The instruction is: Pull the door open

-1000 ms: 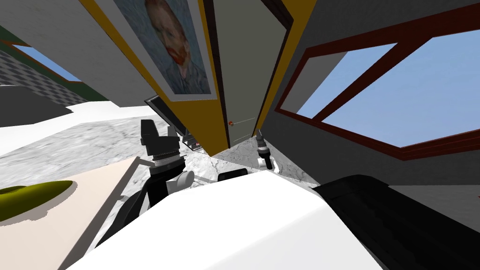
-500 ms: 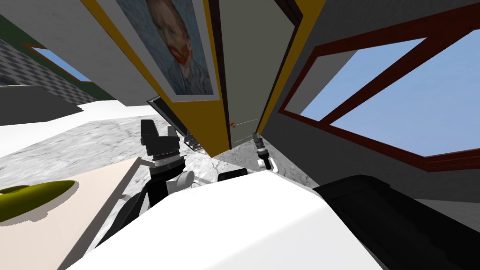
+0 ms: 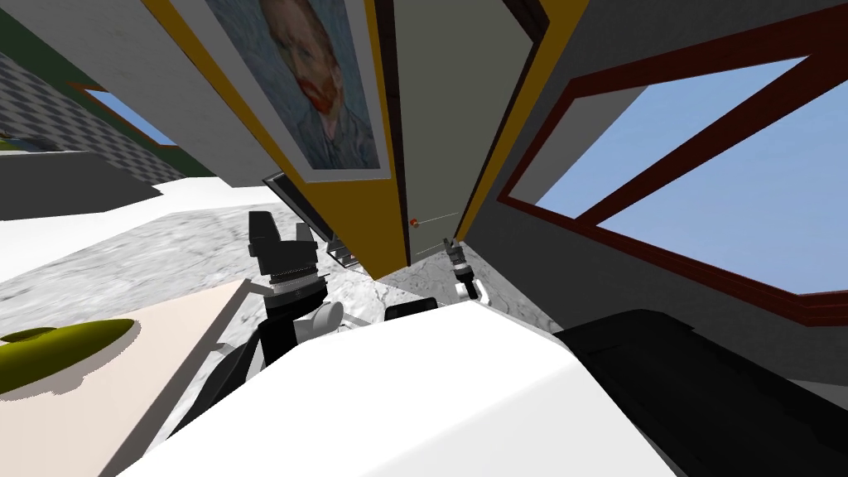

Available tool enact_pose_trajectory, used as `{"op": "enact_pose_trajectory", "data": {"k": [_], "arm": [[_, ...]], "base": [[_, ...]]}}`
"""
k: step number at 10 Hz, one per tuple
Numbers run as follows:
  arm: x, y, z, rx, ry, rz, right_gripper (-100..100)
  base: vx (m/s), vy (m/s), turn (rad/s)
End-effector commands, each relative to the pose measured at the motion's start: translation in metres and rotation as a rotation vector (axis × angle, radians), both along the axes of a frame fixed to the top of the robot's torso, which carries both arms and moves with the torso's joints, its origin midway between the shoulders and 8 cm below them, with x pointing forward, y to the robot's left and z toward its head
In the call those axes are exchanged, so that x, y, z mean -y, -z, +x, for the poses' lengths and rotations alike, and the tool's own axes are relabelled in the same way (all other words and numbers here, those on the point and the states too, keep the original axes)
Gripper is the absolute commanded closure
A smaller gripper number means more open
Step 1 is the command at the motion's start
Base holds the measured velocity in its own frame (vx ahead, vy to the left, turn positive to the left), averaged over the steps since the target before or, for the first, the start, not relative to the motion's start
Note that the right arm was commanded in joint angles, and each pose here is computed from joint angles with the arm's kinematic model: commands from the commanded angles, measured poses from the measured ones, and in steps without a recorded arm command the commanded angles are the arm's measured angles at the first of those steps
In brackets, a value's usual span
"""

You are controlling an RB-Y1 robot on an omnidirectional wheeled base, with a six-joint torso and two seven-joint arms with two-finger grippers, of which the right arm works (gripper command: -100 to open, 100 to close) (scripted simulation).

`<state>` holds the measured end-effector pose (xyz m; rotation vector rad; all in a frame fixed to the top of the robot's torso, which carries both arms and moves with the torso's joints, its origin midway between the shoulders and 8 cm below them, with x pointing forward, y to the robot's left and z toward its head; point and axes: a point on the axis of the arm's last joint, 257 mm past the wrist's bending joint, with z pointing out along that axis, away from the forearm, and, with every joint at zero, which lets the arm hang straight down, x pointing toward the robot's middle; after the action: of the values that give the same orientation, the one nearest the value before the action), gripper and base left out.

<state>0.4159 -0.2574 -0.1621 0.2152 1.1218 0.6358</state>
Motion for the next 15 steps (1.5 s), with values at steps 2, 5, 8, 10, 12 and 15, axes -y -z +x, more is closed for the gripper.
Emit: {"op": "enact_pose_trajectory", "data": {"k": [2,5,8,10,12,15], "arm": [[-0.002,0.020,0.003,-0.028,0.019,-0.053,-100],[-0.002,0.051,0.006,-0.074,0.048,-0.144,-100],[-0.002,0.072,0.007,-0.104,0.064,-0.203,-100],[-0.002,0.081,0.007,-0.119,0.070,-0.230,-100],[-0.003,0.100,0.007,-0.147,0.081,-0.283,-100],[-0.006,0.127,0.005,-0.186,0.091,-0.357,-100]], "base": [[0.087,0.006,0.034],[0.075,0.007,0.052],[0.074,0.003,0.036],[0.075,-0.007,0.036],[0.070,-0.001,0.037],[0.101,0.001,0.049]]}}
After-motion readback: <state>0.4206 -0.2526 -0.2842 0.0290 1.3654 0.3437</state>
